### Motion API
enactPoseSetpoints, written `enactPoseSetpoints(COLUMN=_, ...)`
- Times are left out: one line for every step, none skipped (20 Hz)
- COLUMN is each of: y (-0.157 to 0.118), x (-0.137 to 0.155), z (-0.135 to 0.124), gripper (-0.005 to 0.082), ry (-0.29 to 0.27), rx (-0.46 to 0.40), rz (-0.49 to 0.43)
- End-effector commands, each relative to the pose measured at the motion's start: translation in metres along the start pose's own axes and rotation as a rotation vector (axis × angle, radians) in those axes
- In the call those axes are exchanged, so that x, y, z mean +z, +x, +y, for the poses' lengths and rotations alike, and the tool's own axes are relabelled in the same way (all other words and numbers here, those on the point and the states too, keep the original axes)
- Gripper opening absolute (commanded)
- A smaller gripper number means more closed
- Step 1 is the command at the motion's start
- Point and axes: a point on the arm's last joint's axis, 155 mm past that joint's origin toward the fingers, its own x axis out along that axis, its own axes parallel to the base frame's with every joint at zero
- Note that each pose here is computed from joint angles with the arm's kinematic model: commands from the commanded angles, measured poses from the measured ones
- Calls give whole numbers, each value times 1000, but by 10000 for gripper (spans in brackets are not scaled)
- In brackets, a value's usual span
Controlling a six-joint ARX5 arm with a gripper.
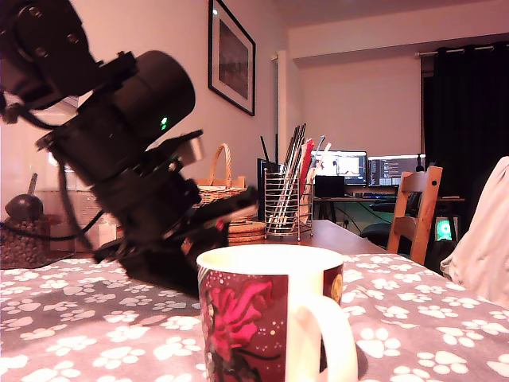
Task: Pick up the coffee capsules on the table and drop them inside the coffee cup
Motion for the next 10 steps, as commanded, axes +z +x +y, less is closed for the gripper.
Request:
enactPoseSetpoints(y=-1, x=1, z=-2, gripper=40, ry=44, rx=-7, rz=3)
enactPoseSetpoints(y=-4, x=1, z=-2, gripper=40, ry=79, rx=-7, rz=4)
enactPoseSetpoints(y=-7, x=3, z=-4, gripper=40, ry=87, rx=-10, rz=0)
enactPoseSetpoints(y=-12, x=6, z=-6, gripper=40, ry=125, rx=-13, rz=-8)
enactPoseSetpoints(y=-17, x=9, z=-8, gripper=40, ry=127, rx=-17, rz=-19)
enactPoseSetpoints(y=-24, x=13, z=-11, gripper=40, ry=172, rx=-24, rz=-29)
enactPoseSetpoints(y=-30, x=16, z=-14, gripper=40, ry=200, rx=-28, rz=-39)
enactPoseSetpoints(y=-36, x=20, z=-17, gripper=40, ry=220, rx=-33, rz=-54)
enactPoseSetpoints(y=-43, x=24, z=-21, gripper=40, ry=224, rx=-42, rz=-68)
enactPoseSetpoints(y=-49, x=26, z=-25, gripper=40, ry=265, rx=-48, rz=-79)
